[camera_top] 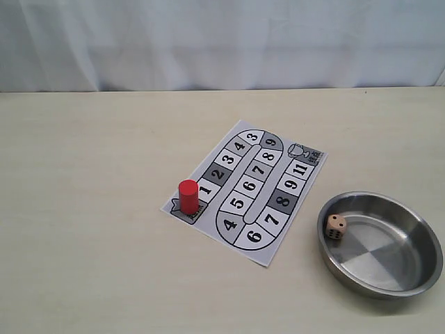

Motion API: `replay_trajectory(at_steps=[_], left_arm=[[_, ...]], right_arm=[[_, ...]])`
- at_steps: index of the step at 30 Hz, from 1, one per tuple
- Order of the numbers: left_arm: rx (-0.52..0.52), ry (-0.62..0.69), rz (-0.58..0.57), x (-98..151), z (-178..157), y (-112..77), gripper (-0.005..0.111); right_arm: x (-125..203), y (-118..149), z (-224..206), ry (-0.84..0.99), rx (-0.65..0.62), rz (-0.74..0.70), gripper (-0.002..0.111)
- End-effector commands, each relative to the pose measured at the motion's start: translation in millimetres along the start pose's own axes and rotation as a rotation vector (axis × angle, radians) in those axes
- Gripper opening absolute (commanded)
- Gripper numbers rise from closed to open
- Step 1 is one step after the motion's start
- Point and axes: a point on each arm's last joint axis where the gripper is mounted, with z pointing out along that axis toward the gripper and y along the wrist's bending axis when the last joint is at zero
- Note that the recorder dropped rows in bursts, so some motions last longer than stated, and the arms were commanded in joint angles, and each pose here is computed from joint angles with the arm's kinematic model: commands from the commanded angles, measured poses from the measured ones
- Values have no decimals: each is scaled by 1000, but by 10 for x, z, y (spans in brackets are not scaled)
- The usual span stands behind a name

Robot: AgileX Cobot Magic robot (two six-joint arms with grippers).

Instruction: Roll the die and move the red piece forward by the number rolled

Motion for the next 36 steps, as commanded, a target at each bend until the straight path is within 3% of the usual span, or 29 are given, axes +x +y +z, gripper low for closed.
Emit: replay_trajectory(at_steps=[1,11,14,17,22,29,36], left_arm=[[0,0,-3,5,1,0,0],[0,0,-3,5,1,0,0],[0,-3,-1,2,1,0,0],[0,-6,-1,0,1,0,0],[0,-6,-1,0,1,0,0],[0,-6,-1,0,1,0,0],[1,-5,-3,0,1,-1,0]], right_arm=[[-161,15,-8,-46,-4,39,4],[-966,145,-121,33,-50,31,4],[-1113,147,16,104,-32,-86,4],[-1143,122,194,205,-3,-184,4],[-1073,119,637,379,0,-181,5],[-827,116,1169,594,-3,-134,36],[-599,106,1524,741,1,-110,47]])
